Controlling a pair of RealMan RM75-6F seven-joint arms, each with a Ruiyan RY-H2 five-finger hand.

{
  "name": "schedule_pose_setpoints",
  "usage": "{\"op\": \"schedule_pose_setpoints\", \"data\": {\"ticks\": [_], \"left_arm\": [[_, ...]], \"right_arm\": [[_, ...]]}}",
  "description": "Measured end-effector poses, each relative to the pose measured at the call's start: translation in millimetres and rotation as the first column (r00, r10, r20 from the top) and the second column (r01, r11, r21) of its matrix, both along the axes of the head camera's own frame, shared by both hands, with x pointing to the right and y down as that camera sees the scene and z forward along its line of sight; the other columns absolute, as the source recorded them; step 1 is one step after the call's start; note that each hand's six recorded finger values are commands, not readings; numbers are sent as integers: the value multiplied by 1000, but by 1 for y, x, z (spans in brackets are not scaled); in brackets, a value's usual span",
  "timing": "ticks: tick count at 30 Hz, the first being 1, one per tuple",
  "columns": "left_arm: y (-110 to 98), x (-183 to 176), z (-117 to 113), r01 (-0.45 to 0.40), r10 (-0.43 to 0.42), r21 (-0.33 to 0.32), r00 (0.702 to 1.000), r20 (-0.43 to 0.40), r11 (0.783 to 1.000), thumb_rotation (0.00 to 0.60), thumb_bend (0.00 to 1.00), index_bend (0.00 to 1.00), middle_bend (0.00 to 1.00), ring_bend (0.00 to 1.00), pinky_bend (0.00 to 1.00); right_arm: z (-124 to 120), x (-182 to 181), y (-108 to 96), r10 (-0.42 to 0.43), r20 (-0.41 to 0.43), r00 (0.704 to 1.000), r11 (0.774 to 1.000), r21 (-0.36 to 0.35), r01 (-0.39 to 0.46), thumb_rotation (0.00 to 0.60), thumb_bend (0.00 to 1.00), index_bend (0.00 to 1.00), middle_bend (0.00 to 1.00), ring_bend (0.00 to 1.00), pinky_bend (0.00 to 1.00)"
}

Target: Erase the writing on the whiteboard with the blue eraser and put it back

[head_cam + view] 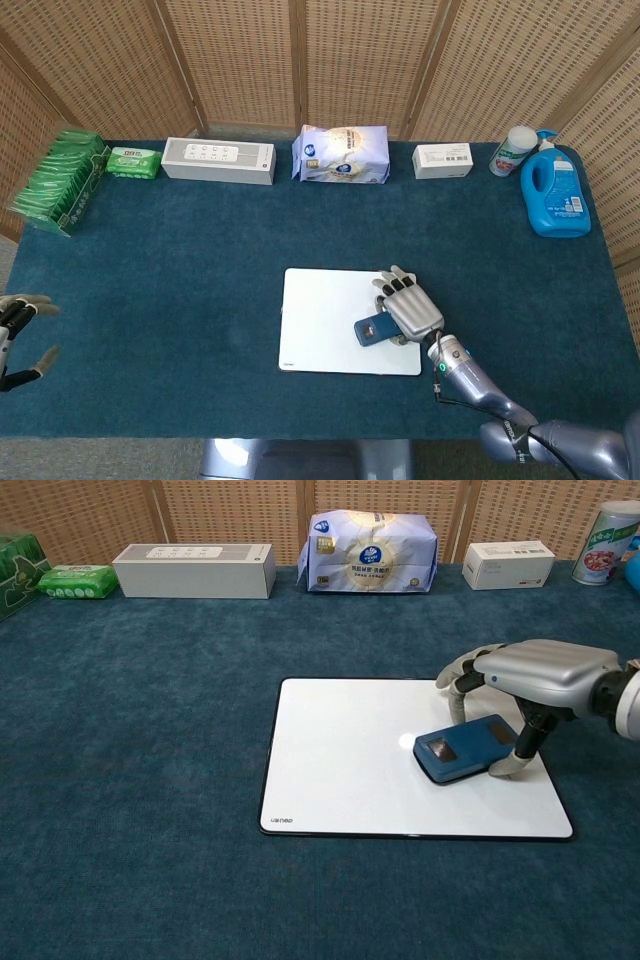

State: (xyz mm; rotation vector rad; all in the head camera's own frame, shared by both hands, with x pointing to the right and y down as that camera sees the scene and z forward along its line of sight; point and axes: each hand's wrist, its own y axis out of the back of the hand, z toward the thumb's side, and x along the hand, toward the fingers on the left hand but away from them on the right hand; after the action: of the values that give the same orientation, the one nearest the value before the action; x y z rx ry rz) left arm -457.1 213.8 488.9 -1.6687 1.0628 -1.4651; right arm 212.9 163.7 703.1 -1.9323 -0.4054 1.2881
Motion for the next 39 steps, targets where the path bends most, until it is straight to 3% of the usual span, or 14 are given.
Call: {"op": "schedule_pose_setpoints", "data": {"ticks": [27, 39], "left_arm": [[-8, 17, 7, -49, 49, -7, 998, -26, 999, 600, 362, 343, 305, 248, 204], [-4, 11, 3, -31, 31, -1, 999, -16, 1000, 600, 364, 344, 304, 248, 204]], "right_arm": [[-24, 43, 32, 76, -37, 996, 997, 5, -76, 600, 152, 854, 162, 0, 0], [-13, 34, 20, 57, -29, 998, 998, 3, -57, 600, 153, 855, 162, 0, 0]]}}
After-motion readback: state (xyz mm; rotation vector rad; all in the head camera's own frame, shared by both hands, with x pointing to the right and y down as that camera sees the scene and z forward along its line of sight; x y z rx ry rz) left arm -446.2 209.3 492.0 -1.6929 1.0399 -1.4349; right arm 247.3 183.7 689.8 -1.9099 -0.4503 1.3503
